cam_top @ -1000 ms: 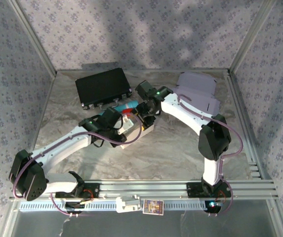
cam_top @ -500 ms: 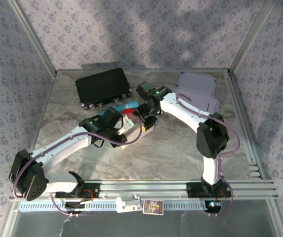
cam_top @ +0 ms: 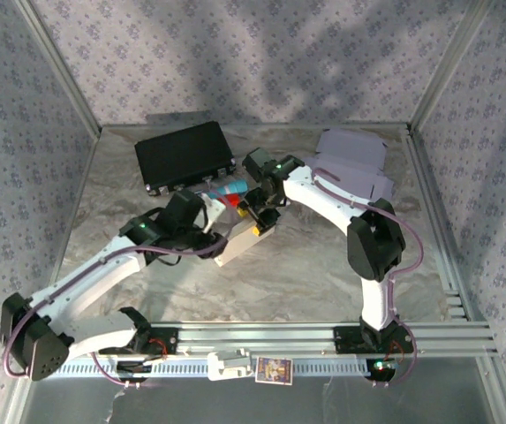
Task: Fold the paper box
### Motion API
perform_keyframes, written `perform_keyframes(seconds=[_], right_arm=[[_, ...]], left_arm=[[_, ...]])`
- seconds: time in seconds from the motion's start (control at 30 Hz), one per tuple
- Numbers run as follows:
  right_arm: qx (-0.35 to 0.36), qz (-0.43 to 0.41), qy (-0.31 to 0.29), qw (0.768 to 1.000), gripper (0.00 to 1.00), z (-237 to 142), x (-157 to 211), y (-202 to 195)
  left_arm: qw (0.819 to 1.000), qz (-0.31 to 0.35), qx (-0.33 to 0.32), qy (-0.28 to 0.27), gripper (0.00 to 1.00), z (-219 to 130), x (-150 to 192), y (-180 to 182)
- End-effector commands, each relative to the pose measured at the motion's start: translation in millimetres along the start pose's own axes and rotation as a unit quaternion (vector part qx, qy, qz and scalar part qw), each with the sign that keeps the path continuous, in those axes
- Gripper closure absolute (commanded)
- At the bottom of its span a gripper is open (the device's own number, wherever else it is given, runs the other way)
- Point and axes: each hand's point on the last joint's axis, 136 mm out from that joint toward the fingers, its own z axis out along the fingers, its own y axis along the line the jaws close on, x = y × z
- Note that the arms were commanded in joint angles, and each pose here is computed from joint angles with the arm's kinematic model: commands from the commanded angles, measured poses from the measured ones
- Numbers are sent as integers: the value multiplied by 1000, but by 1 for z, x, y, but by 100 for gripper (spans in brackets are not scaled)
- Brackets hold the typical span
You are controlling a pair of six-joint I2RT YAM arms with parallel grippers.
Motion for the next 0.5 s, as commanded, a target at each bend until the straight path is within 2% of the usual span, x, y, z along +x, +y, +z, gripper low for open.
perform_keyframes(seconds=[0.0, 0.03, 0.1, 0.2, 0.27, 0.47], right_arm=[[13, 7, -3, 1000, 46, 1, -2, -6], [13, 6, -4, 1000, 46, 1, -2, -5], [12, 6, -3, 1000, 46, 1, -2, -5], [13, 6, -3, 1000, 46, 2, -2, -6], [14, 3, -3, 1000, 46, 3, -1, -7], [14, 4, -2, 1000, 46, 3, -1, -8]], left_arm=[[961, -276, 9, -17, 48, -18, -4, 12], [943, -332, 19, -16, 48, -19, -1, 12], [891, -450, 37, -41, 49, -20, -3, 17], [810, -576, 79, -76, 51, -14, -7, 19], [769, -628, 90, -81, 53, -11, -7, 21], [707, -701, 89, -44, 57, -6, 1, 16]])
